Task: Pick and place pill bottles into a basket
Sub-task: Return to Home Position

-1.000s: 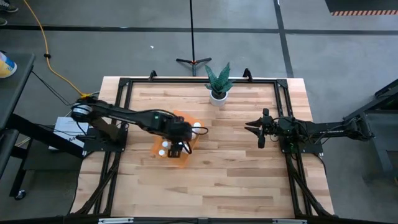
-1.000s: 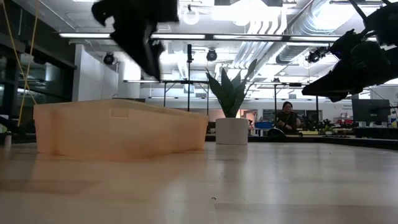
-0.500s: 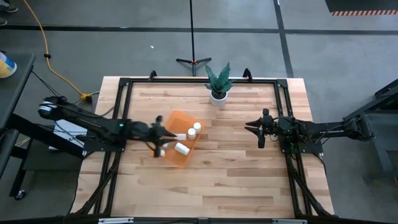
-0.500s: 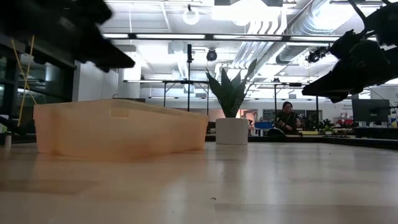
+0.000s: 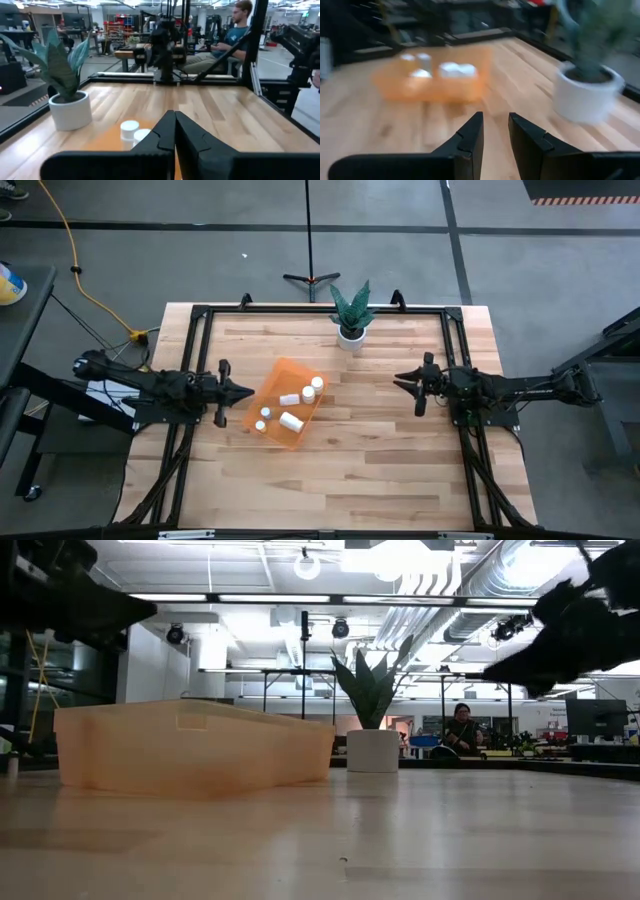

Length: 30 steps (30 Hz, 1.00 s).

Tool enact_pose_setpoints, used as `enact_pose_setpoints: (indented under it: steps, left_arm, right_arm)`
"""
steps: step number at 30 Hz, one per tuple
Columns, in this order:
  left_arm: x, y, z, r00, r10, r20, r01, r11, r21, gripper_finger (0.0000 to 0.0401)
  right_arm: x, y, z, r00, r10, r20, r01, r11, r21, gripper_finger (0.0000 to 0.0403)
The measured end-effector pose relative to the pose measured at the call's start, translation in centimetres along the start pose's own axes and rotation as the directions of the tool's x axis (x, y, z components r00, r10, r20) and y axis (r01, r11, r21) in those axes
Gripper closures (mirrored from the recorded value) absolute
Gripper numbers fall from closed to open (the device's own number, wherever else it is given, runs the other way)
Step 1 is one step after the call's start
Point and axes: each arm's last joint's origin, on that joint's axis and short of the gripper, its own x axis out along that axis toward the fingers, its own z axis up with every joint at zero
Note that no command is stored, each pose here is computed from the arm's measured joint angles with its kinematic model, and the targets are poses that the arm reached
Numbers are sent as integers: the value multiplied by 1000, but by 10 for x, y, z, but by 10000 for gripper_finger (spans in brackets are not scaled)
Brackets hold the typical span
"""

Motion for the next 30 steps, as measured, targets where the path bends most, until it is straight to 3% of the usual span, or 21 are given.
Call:
enact_pose_setpoints:
  steps: [3,6,14,19,27,30]
  left_arm:
    - [-5,2,-5,1000,0,-6,0,1000,4,368]
    - [-9,3,-4,1000,-12,17,12,1000,25,379]
    - [-8,2,-5,1000,-16,-3,16,1000,14,350]
    - [-7,2,-6,1000,-18,-16,18,1000,10,380]
    - [-7,2,-6,1000,-25,-17,25,1000,-1,354]
    - [-7,2,-6,999,-37,-18,37,999,-2,368]
  right_arm:
    - [0,3,7,994,92,60,-90,995,-35,320]
    - [-1,5,13,985,116,126,-109,992,-62,320]
    - [-7,5,18,974,139,182,-130,990,-58,320]
    - [-15,4,19,967,157,201,-159,987,-5,320]
    - [-23,1,18,966,133,224,-124,991,-53,320]
    - [-23,1,18,966,133,223,-124,991,-55,320]
